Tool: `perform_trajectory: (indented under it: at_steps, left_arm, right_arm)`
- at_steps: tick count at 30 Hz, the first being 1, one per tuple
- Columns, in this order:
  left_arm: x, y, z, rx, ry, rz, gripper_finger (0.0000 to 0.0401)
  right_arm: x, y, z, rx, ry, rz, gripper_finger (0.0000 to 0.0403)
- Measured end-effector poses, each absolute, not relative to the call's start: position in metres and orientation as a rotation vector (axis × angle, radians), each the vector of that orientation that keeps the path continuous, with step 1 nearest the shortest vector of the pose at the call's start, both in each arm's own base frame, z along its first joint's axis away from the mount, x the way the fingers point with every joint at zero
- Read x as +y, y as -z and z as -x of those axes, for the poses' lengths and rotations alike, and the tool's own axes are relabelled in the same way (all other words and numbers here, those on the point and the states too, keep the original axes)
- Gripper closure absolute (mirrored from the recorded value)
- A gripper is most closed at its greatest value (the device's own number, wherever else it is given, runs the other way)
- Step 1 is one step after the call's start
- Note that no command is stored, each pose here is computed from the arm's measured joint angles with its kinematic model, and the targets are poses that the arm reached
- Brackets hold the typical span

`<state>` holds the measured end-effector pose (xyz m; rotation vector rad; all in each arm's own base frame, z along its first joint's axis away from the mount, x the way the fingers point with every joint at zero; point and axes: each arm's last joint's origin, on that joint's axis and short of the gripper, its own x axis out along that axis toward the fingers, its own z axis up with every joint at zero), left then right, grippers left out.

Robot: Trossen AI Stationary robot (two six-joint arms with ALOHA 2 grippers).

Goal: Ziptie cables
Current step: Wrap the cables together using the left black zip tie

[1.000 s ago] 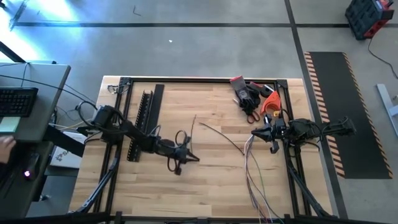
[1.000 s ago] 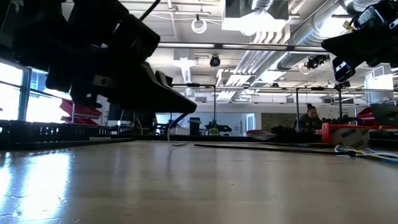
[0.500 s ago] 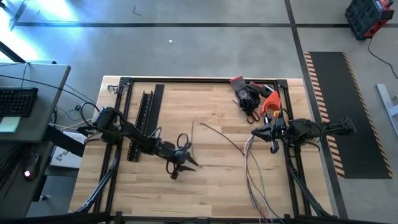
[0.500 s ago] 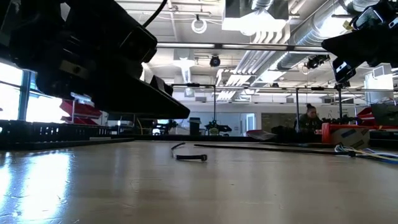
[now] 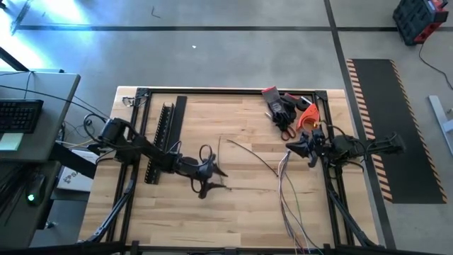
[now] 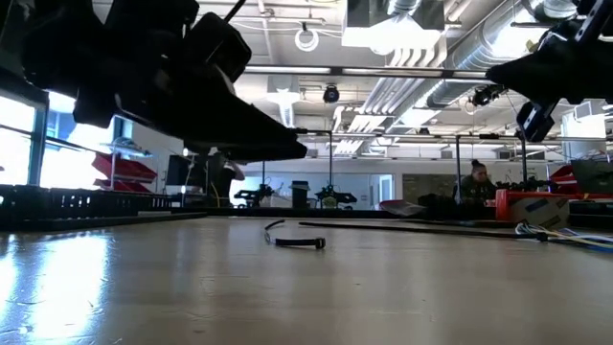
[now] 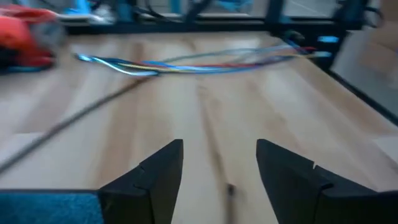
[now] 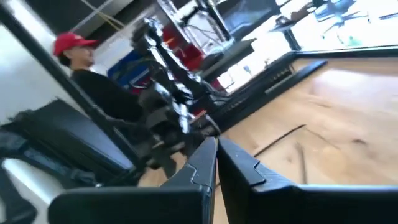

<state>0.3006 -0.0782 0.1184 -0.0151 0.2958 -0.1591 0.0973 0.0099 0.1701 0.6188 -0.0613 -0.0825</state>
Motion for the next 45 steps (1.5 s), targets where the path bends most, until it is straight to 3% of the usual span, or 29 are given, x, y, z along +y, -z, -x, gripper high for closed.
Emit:
perform_trajectory:
  at_steps: [8,16,23,37,45]
  left_arm:
    - [-0.054,-0.114,-0.302,0.371,0.001,0.005,0.0222]
    - [-0.039,-0.111,-0.304,0.398,-0.054,0.033,0.0223]
    - [-0.039,-0.111,-0.304,0.4,-0.044,0.03,0.0223]
    - [-0.048,-0.111,-0.302,0.4,-0.015,0.03,0.0223]
    - [-0.048,-0.111,-0.302,0.4,-0.014,0.031,0.0223]
  right_arm:
    - [0.013,-0.159,-0.109,0.144,0.135,-0.711,0.0396]
    - [0.014,-0.18,-0.119,0.586,0.312,-0.724,0.0305]
    - [0.007,-0.196,-0.137,1.005,0.338,-0.458,0.0247]
    - [0.001,-0.167,-0.216,1.514,0.071,-0.098,0.0245]
    - [0.002,-0.186,-0.245,1.748,-0.084,0.412,0.0245]
